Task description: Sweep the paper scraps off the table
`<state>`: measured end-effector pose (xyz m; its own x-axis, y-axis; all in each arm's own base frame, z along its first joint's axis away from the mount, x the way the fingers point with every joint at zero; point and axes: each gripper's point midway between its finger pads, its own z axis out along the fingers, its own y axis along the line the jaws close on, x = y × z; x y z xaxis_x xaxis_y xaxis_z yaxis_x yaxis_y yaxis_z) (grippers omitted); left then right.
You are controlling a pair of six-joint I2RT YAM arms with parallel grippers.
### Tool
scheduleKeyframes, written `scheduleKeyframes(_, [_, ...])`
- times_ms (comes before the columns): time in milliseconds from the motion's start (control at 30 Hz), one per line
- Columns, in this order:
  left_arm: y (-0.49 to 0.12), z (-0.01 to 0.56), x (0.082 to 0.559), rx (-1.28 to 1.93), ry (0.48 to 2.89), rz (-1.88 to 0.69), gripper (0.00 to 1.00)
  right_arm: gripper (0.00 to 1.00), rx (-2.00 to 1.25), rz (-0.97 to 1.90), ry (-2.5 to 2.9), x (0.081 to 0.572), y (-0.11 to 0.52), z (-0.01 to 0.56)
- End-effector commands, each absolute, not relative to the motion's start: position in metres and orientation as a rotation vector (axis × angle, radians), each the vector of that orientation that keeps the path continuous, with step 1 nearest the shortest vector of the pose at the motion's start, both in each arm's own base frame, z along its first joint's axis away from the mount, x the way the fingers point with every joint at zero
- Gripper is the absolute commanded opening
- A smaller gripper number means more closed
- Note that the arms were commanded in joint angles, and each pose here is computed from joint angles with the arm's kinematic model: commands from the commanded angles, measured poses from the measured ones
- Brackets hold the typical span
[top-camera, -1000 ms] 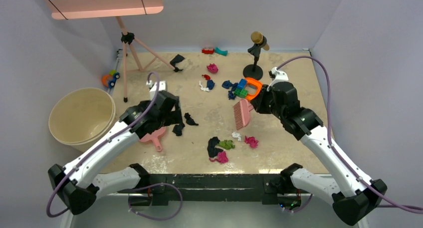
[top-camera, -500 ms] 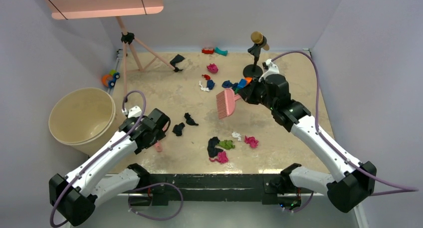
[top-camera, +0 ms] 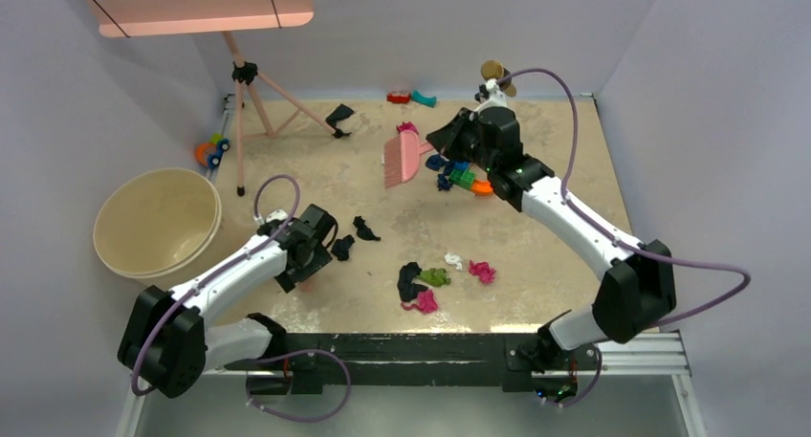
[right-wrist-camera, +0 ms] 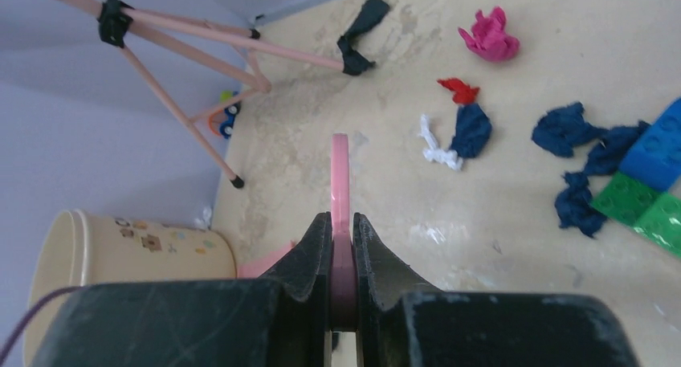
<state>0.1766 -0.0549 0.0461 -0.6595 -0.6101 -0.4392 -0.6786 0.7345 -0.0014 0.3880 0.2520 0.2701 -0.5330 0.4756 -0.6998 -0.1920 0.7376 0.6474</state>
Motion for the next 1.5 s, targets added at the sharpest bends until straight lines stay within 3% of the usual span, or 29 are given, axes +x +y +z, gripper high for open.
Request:
scheduleKeyframes(0, [-0.071,0.04,0.196,-1.029,2.491,0.114,0.73,0.0,0.299,0.922,1.765,0.429,0.264,0.326])
scheduleKeyframes(67, [-0.072,0.036,0.197,-1.036,2.484,0.109,0.61,0.0,0.369,0.887,1.745,0.449,0.263,0.324])
scheduleKeyframes(133, [-0.073,0.037,0.2,-1.029,2.469,0.089,0.38,0.0,0.444,0.857,1.703,0.471,0.261,0.323])
scheduleKeyframes(200, [-0.07,0.043,0.204,-0.991,2.453,0.094,0.29,0.0,0.51,0.842,1.662,0.494,0.263,0.321])
scheduleKeyframes(467, [-0.065,0.072,0.203,-0.801,2.449,0.06,0.27,0.0,0.64,0.969,1.62,0.594,0.324,0.29])
scheduleKeyframes(800, [-0.062,0.08,0.196,-0.76,2.447,0.043,0.27,0.0,0.751,1.064,1.51,0.64,0.398,0.239])
scheduleKeyframes(1100, [-0.063,0.085,0.197,-0.764,2.438,0.027,0.28,0.0,0.904,0.758,1.839,0.594,0.385,0.145])
scheduleKeyframes(1467, [-0.062,0.084,0.196,-0.728,2.446,0.031,0.28,0.0,0.953,0.315,1.736,0.491,0.245,0.226])
